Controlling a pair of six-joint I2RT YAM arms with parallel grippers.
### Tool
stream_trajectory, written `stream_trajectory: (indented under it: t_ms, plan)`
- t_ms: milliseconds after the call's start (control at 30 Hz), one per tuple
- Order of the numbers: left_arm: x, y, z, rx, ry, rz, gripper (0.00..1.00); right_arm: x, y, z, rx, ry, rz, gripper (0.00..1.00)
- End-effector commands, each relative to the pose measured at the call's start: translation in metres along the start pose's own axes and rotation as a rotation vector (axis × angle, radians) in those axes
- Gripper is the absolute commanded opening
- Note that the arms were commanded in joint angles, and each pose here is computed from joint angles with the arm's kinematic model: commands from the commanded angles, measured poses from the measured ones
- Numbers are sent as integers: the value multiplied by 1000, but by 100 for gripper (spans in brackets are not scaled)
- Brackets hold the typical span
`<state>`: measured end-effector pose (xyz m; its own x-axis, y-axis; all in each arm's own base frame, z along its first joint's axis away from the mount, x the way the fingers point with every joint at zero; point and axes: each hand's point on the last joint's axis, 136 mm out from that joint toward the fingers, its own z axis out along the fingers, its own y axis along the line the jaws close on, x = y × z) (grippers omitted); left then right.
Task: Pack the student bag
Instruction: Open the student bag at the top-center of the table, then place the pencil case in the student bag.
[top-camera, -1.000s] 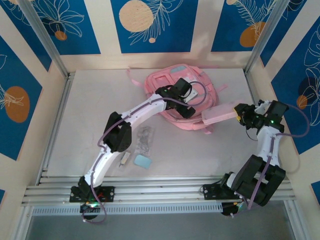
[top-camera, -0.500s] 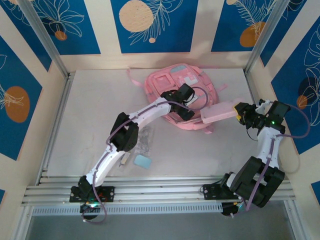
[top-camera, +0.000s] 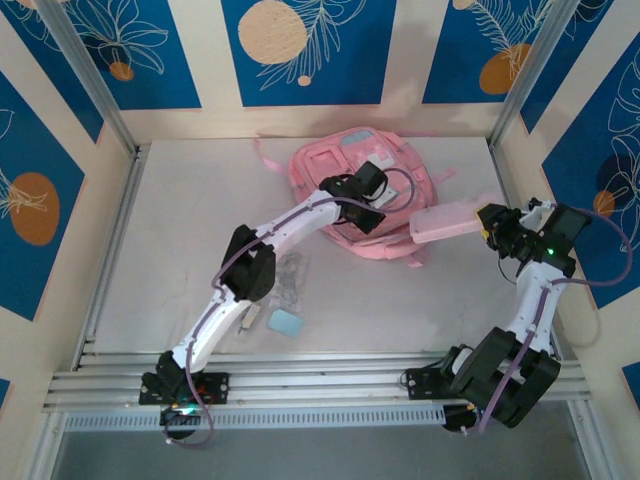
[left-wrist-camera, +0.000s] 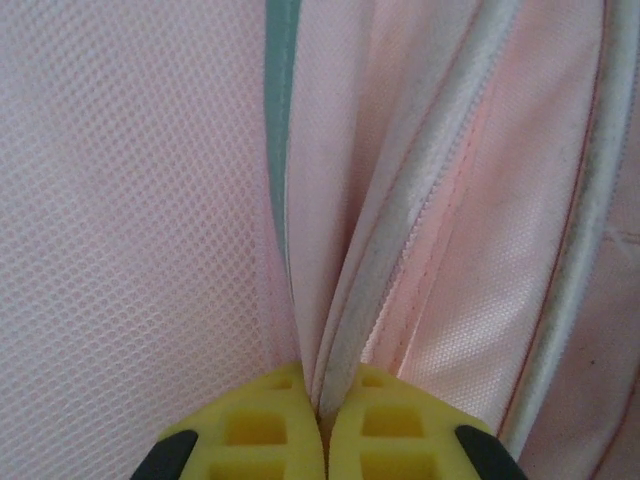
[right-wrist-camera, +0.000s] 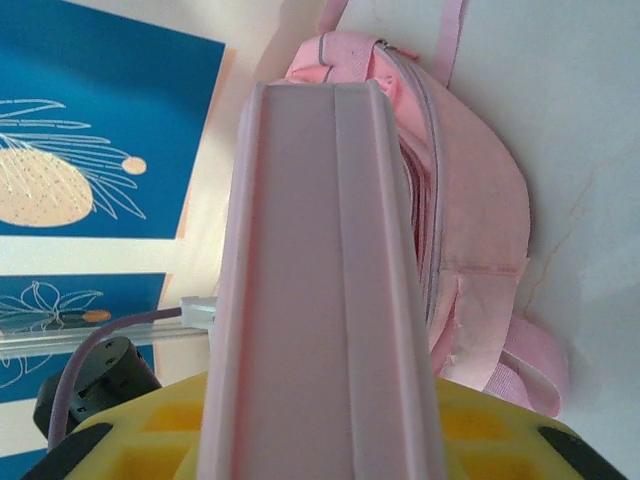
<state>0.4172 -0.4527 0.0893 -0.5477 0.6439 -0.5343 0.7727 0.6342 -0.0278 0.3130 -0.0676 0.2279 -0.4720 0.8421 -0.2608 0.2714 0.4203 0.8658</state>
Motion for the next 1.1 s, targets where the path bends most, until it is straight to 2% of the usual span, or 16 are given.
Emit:
stream_trajectory:
  t_ms: [0, 233, 467, 667, 900, 1067]
  plan:
    - [-19, 24, -42, 38, -59, -166, 0, -15, 20, -17, -25, -66, -24, 17]
    - [-78, 45, -111, 348, -270, -525, 0, -24, 19, -26, -28, -107, -3, 16]
    - [-110, 52, -151, 473, -393, -591, 0, -10, 22, 2, -80, -61, -25, 15]
    - [-120, 60, -169, 501, -445, -599, 0, 6, 53, 67, -140, 13, -70, 14]
    - [-128, 60, -183, 523, -475, -585, 0, 7, 79, 155, -190, 6, -107, 13]
    - [-133, 62, -190, 532, -501, -580, 0, 16, 88, 214, -252, -1, -47, 15]
